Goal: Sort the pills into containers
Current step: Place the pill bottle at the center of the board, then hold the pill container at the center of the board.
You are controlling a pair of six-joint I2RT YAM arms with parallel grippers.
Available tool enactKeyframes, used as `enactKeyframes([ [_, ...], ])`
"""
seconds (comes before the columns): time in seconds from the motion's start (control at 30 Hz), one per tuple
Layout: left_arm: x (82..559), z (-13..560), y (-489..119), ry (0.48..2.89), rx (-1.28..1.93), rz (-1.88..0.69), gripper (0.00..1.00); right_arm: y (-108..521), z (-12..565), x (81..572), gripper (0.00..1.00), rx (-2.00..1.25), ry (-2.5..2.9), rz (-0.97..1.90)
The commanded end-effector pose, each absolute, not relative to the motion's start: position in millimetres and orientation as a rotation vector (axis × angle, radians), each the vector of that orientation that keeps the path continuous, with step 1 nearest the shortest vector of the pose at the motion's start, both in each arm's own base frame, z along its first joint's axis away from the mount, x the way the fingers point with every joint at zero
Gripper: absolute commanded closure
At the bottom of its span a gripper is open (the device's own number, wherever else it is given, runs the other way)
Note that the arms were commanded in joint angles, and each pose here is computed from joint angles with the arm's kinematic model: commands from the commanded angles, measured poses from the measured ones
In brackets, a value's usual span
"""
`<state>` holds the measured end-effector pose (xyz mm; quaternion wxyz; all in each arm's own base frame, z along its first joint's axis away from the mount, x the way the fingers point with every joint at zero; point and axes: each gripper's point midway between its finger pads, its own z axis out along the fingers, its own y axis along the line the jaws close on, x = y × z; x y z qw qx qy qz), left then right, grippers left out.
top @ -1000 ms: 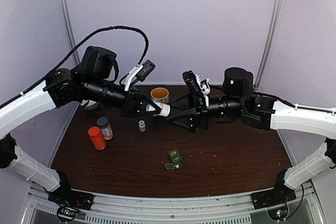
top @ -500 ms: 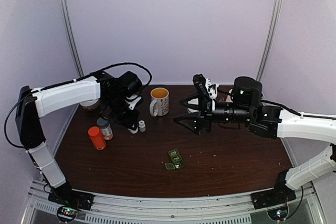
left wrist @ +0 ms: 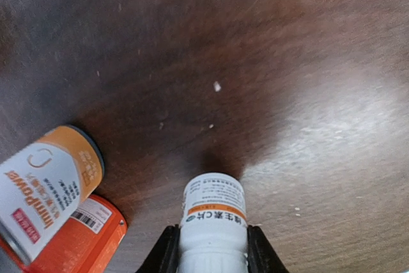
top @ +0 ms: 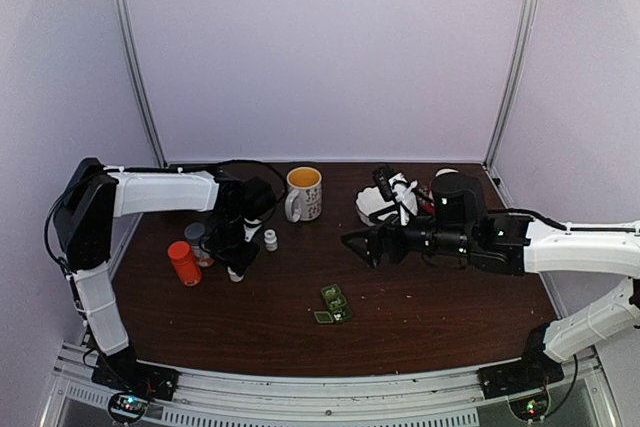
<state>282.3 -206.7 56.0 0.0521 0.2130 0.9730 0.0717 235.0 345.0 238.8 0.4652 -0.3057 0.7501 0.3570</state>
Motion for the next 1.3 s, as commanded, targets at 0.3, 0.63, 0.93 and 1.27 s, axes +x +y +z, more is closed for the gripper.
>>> enactKeyframes([
  [0.3,280.4,51.8,-191.6,2.953,0.558,0.165,0.57,298.6,168.3,252.3,0.0,-0.464,2.17,0.651],
  [0.63,278.1,119.6,-196.2,2.843,0.495,0.024,0.29,331.9,139.3,231.1,0.03,-0.569,2.253,0.77],
  [0.93,284.0,177.6,-274.3,2.555,0.676,-0.153,0.43,345.1,113.0,226.6,0.4,-0.501,2.349,0.861],
  [1.27,285.7,211.6,-303.2,2.349,0.578,-0.276,0.03,354.4,83.7,214.8,0.53,-0.48,2.419,0.965],
])
